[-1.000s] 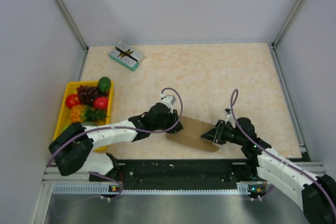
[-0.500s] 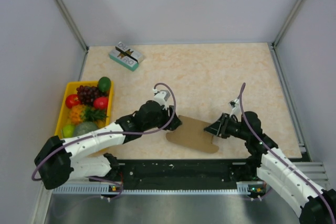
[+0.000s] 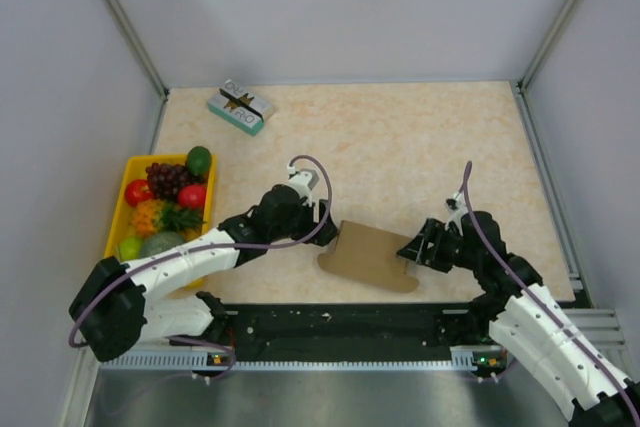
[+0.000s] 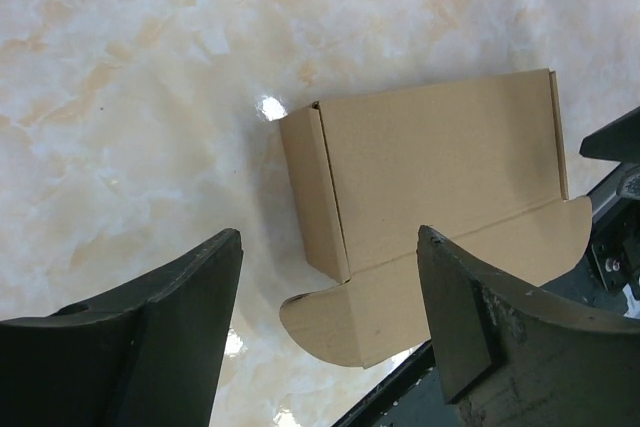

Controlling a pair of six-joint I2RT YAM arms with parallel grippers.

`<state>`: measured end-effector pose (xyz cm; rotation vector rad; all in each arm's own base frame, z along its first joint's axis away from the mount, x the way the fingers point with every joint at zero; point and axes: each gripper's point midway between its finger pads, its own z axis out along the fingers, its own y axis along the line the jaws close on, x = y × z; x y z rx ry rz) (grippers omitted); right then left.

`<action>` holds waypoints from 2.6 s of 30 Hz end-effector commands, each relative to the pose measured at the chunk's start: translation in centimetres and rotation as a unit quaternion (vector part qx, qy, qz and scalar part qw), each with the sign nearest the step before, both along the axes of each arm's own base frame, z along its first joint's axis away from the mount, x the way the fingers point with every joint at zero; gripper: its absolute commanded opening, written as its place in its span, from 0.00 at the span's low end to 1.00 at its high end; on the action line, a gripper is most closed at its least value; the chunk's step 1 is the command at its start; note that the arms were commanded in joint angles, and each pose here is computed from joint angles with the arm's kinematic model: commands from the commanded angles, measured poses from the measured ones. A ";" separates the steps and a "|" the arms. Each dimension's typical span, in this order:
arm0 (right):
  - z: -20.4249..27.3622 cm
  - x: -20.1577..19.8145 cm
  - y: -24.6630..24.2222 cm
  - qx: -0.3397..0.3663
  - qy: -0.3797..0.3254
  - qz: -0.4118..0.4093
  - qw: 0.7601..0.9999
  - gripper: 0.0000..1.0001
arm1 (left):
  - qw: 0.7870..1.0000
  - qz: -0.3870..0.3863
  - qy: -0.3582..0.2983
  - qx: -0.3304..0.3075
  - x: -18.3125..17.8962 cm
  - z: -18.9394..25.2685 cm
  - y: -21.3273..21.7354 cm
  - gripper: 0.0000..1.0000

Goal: Fold the paper box

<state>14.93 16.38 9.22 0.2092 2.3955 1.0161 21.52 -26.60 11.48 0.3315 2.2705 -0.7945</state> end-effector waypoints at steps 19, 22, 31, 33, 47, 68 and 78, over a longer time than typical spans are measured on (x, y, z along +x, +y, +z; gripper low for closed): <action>-2.0 1.3 2.6 0.000 0.002 0.026 1.000 0.59 | 0.993 -0.054 0.084 -0.069 -3.0 -3.7 -2.6 0.72; -1.5 1.8 4.3 0.007 0.001 0.049 0.999 0.59 | 0.994 -0.034 0.077 -0.069 -3.1 -3.3 -1.5 0.72; -1.4 2.3 3.7 -0.032 -0.020 0.064 0.997 0.61 | 0.998 0.047 0.029 -0.037 -2.5 -0.8 2.7 0.77; -1.9 1.9 2.8 -0.055 -0.018 0.061 0.996 0.61 | 0.997 0.052 0.027 -0.046 -2.6 -0.4 3.0 0.77; -1.9 1.3 2.6 -0.082 -0.022 0.085 0.993 0.64 | 0.983 0.005 0.044 -0.178 -5.3 2.0 0.8 0.89; 0.7 4.2 7.2 -0.018 -0.056 0.117 0.991 0.64 | 0.995 -0.014 0.068 -0.071 -1.6 -1.4 -0.1 0.92; 0.6 6.1 5.2 -0.176 -0.062 0.146 0.971 0.65 | 0.995 0.032 0.043 -0.079 -2.6 1.3 2.7 0.93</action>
